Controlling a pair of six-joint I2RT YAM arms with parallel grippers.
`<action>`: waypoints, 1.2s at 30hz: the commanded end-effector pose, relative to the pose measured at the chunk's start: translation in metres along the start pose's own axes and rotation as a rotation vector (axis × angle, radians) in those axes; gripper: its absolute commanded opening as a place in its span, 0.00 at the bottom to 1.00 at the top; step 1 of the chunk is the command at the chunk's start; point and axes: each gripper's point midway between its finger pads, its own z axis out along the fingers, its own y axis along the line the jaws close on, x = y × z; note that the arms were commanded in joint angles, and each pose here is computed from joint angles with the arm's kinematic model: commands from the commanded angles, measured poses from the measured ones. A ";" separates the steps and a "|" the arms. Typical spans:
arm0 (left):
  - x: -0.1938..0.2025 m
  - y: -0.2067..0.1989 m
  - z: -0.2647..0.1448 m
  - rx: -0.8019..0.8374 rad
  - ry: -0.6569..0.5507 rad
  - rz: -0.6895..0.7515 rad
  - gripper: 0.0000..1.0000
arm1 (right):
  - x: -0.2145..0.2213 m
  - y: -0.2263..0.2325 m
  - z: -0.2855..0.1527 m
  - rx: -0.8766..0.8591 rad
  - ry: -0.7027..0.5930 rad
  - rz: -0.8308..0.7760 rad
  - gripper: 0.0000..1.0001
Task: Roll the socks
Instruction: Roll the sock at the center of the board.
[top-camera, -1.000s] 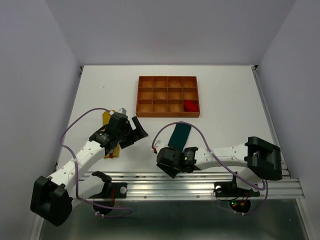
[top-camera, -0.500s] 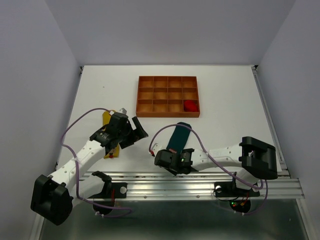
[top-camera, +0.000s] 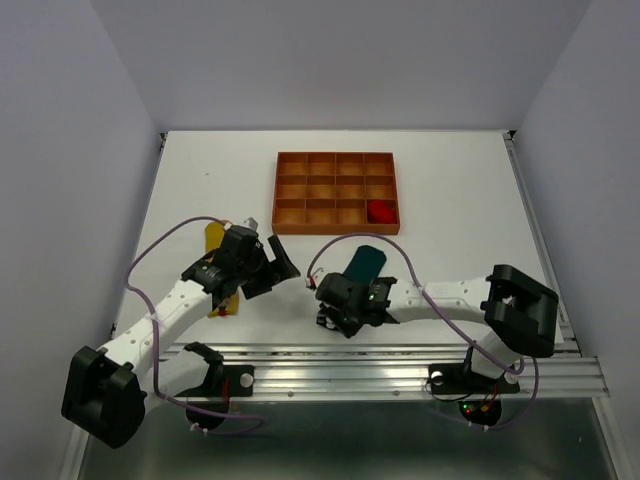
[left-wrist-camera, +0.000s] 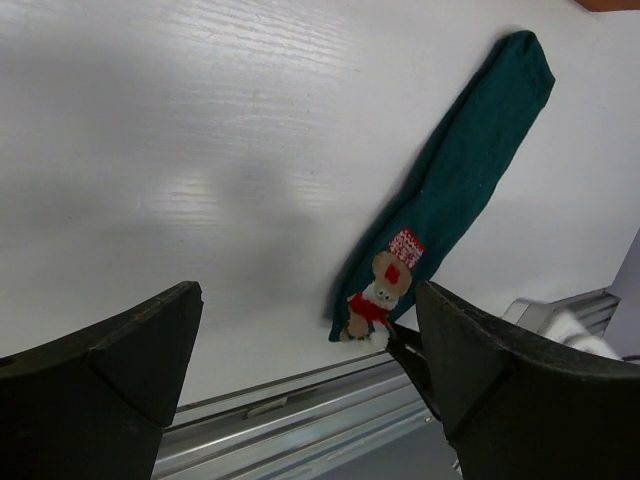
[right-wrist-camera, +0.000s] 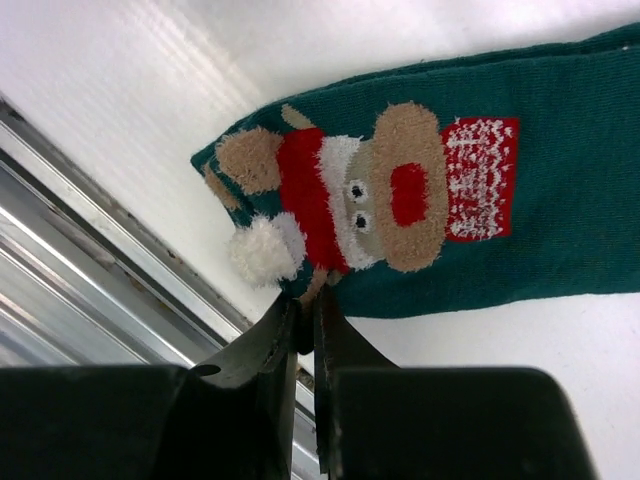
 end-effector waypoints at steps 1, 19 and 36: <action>0.012 0.003 0.003 0.021 0.038 0.021 0.99 | -0.032 0.017 -0.016 -0.238 -0.054 0.119 0.01; 0.046 -0.021 0.005 0.173 0.121 0.111 0.98 | -0.058 0.008 -0.023 -0.630 -0.023 0.419 0.01; 0.055 -0.041 0.019 0.194 0.182 0.168 0.86 | -0.055 -0.002 -0.011 -0.754 0.007 0.627 0.01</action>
